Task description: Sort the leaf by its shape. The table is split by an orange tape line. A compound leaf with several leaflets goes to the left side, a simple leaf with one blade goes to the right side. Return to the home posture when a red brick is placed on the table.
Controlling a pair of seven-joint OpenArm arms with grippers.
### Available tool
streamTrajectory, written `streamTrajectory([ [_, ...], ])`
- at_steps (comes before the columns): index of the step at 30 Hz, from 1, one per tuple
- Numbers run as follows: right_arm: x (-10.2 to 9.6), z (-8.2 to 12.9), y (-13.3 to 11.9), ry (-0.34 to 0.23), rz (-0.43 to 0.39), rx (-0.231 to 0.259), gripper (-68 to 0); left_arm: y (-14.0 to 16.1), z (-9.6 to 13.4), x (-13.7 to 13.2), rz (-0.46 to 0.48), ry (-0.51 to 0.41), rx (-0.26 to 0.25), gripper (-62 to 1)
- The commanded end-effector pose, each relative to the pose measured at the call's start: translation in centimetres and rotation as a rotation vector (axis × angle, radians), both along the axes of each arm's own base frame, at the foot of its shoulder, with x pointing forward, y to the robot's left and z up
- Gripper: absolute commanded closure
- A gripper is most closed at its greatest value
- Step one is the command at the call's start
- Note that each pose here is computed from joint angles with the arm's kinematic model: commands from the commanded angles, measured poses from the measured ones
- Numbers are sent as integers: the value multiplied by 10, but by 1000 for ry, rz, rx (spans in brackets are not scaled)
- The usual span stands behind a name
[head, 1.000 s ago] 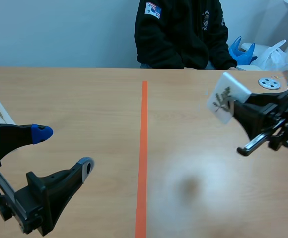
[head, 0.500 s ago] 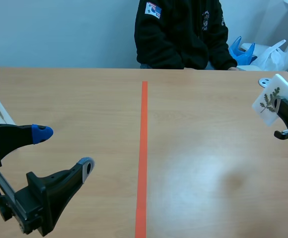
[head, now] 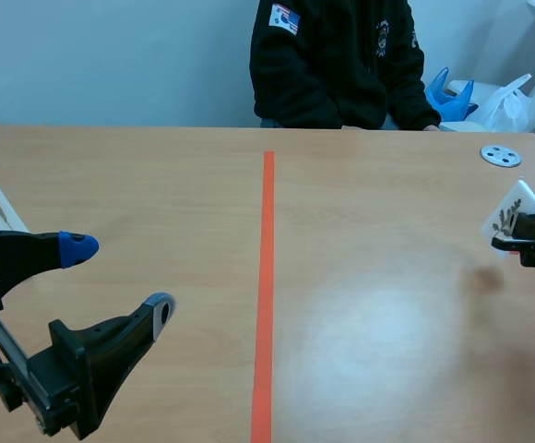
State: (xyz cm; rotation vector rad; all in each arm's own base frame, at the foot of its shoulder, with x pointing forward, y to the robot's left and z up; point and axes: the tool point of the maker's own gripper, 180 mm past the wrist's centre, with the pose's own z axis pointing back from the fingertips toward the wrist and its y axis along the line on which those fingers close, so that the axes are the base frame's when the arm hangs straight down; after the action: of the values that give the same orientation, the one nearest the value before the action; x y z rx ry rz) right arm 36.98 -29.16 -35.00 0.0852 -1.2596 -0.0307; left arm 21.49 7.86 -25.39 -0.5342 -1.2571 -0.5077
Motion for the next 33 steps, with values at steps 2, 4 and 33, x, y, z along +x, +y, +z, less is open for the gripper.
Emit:
streamTrajectory([
  [2,13,18,-10,-50,-19,-38,-13,-2,5,0,-2,-14,-24,-623],
  [4,11,9,-13,-26,-40,-48,-13,-2,5,0,-2,-14,-25,-623],
  [33,6,17,-25,-106,-82,-95,-647,-2,5,0,-2,-14,-24,-623],
])
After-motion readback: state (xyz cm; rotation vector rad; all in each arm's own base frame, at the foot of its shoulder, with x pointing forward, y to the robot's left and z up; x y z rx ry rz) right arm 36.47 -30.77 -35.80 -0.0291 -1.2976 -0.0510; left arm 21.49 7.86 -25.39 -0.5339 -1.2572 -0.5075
